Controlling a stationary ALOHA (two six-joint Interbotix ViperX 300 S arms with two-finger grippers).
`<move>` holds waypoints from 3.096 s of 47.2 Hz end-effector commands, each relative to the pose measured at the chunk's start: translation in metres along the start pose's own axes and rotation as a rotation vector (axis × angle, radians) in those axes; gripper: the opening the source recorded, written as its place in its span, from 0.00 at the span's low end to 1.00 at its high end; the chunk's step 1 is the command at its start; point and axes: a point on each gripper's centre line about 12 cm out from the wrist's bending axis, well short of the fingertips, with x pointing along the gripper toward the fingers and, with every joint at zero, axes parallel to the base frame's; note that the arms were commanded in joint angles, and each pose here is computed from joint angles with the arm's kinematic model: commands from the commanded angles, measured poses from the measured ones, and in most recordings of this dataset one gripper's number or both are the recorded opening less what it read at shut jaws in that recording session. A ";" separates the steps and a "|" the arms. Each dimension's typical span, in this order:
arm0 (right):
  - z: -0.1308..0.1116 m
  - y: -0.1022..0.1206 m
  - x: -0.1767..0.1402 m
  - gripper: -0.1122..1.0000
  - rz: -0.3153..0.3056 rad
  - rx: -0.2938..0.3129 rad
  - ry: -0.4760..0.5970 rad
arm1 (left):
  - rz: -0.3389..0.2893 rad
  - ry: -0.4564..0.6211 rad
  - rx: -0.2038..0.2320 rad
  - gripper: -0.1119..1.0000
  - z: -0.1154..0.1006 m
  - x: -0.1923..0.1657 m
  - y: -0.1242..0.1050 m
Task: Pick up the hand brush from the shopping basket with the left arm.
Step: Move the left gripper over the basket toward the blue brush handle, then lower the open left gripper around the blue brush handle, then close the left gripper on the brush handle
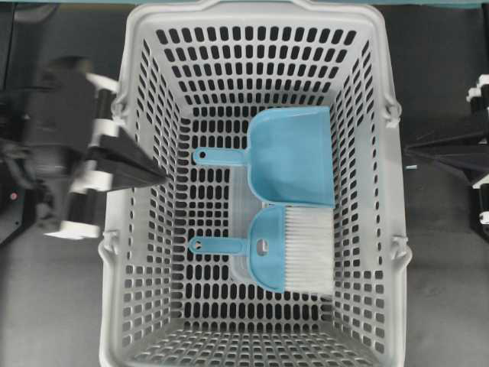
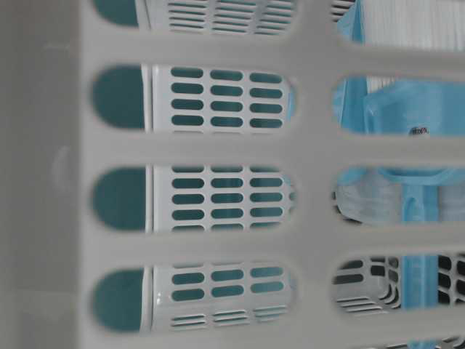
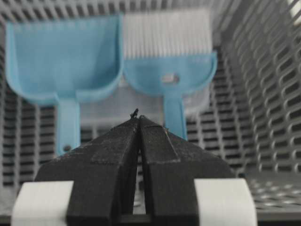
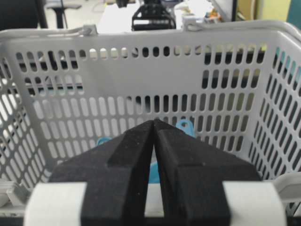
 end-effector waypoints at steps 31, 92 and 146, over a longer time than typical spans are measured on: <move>0.012 0.002 -0.002 0.73 0.008 0.006 -0.043 | -0.013 0.268 -0.008 0.80 0.022 0.087 -0.017; 0.004 0.002 -0.003 0.72 0.008 0.036 -0.018 | -0.004 0.570 -0.066 0.92 -0.083 0.206 -0.048; 0.000 0.001 -0.003 0.72 0.007 0.038 -0.007 | -0.009 0.552 -0.061 0.33 -0.086 0.209 -0.049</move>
